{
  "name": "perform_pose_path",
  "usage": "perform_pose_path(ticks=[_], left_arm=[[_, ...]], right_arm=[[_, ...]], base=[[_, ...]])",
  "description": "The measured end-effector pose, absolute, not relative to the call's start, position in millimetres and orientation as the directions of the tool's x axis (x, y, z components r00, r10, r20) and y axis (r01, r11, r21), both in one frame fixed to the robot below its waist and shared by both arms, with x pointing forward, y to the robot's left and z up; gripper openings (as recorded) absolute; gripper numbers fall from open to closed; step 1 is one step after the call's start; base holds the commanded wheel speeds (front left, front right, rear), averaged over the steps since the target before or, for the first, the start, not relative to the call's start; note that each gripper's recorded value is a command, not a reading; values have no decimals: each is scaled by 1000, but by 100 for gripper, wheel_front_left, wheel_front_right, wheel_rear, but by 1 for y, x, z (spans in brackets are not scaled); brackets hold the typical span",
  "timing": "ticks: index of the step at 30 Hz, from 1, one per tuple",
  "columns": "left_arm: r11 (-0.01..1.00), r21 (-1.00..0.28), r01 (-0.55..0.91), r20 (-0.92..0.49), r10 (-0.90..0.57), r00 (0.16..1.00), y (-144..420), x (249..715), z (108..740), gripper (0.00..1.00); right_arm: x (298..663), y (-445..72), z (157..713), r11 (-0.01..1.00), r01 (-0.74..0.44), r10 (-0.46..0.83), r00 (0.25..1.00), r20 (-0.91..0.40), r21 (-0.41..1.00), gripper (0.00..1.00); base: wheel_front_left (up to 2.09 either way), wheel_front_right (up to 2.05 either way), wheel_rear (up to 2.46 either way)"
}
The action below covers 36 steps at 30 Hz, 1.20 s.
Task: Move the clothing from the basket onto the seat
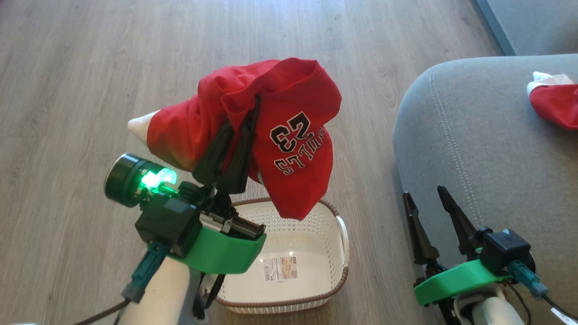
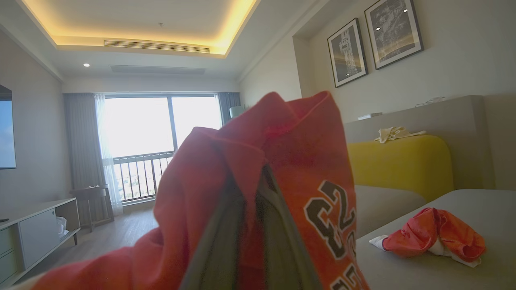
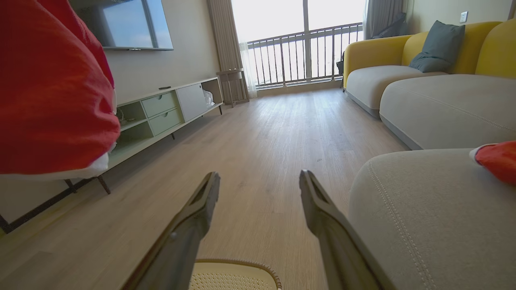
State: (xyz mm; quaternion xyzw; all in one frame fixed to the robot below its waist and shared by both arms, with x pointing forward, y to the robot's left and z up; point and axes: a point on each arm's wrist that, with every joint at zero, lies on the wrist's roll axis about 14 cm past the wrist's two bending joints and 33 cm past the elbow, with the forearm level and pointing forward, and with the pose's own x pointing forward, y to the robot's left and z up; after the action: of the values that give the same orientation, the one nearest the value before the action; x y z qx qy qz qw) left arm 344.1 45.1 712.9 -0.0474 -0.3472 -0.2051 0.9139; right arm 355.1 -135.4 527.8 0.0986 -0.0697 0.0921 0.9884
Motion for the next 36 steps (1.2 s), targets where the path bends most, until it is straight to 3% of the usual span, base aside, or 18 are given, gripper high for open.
perform_pose_path(ticks=[9,23,36], left_arm=[[894,60,444,625,-381,681,35,351,702,0],[878,71,473,602,-416,682,24,360,693,0],[863,101,495,576,-456,678,13,362,683,0]], right_arm=[[354,-137,543,955,-201,157,966,205,219,100],[320,-90,552,846,-532,516,836,184,45,100],[314,-79,575,803,-596,572,784,242,32,100]], base=[[0,0,0],[0,0,0],[0,0,0]])
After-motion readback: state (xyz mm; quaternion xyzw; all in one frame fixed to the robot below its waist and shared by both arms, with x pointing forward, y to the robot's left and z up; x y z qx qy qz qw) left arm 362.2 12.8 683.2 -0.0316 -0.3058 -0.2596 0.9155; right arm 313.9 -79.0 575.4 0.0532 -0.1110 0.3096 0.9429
